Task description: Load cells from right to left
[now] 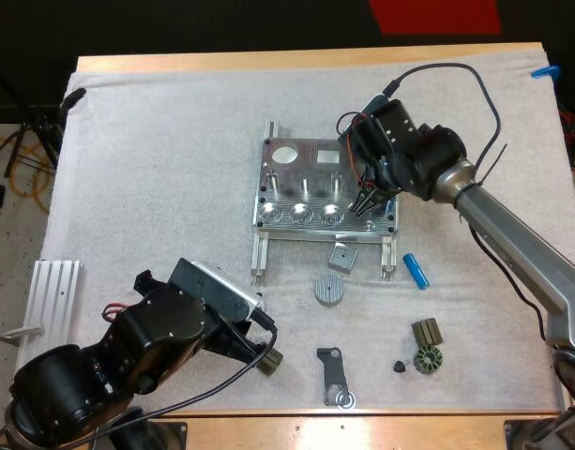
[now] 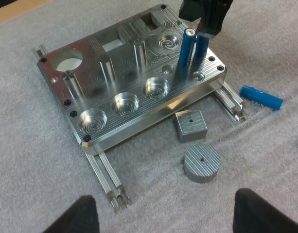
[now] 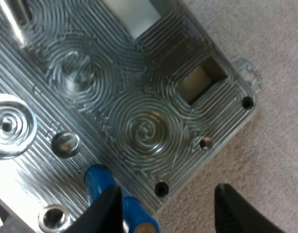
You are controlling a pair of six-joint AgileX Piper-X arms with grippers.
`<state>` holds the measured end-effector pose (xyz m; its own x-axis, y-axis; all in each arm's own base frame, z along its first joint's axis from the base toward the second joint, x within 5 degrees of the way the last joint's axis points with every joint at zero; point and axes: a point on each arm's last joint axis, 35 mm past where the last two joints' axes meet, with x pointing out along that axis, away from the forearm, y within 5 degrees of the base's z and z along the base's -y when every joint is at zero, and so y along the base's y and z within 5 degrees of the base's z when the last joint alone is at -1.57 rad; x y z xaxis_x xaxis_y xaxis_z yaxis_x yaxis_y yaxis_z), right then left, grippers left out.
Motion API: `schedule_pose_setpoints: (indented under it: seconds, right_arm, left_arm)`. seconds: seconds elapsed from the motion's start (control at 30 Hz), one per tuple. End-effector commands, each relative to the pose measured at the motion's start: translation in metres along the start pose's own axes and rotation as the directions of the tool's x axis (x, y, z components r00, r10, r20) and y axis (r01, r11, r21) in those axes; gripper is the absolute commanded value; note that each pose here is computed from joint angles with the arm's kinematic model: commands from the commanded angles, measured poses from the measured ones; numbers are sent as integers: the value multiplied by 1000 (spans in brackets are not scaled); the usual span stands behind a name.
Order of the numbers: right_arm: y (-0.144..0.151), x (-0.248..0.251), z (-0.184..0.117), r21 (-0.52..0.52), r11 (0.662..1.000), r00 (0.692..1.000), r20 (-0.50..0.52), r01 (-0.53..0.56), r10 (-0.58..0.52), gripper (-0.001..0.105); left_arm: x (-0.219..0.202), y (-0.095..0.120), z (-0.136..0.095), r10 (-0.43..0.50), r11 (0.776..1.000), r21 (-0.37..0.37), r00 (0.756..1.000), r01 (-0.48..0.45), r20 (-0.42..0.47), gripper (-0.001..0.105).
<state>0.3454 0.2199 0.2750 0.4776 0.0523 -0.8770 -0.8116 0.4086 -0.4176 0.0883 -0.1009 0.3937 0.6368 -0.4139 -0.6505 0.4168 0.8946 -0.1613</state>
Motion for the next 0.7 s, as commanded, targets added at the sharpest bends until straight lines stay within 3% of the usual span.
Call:
schedule_pose_setpoints:
  seconds: [0.0, 0.67]
  right_arm:
    - [-1, 4, 0, 7, 1000, 1000, -4, -4, 4, 43]
    - [7, 29, 0, 17, 998, 997, -43, -66, 66, 43]
  left_arm:
    - [0, 0, 1, 16, 1000, 0, 1000, -16, 12, 58]
    - [0, 0, 1, 16, 1000, 0, 1000, -16, 12, 58]
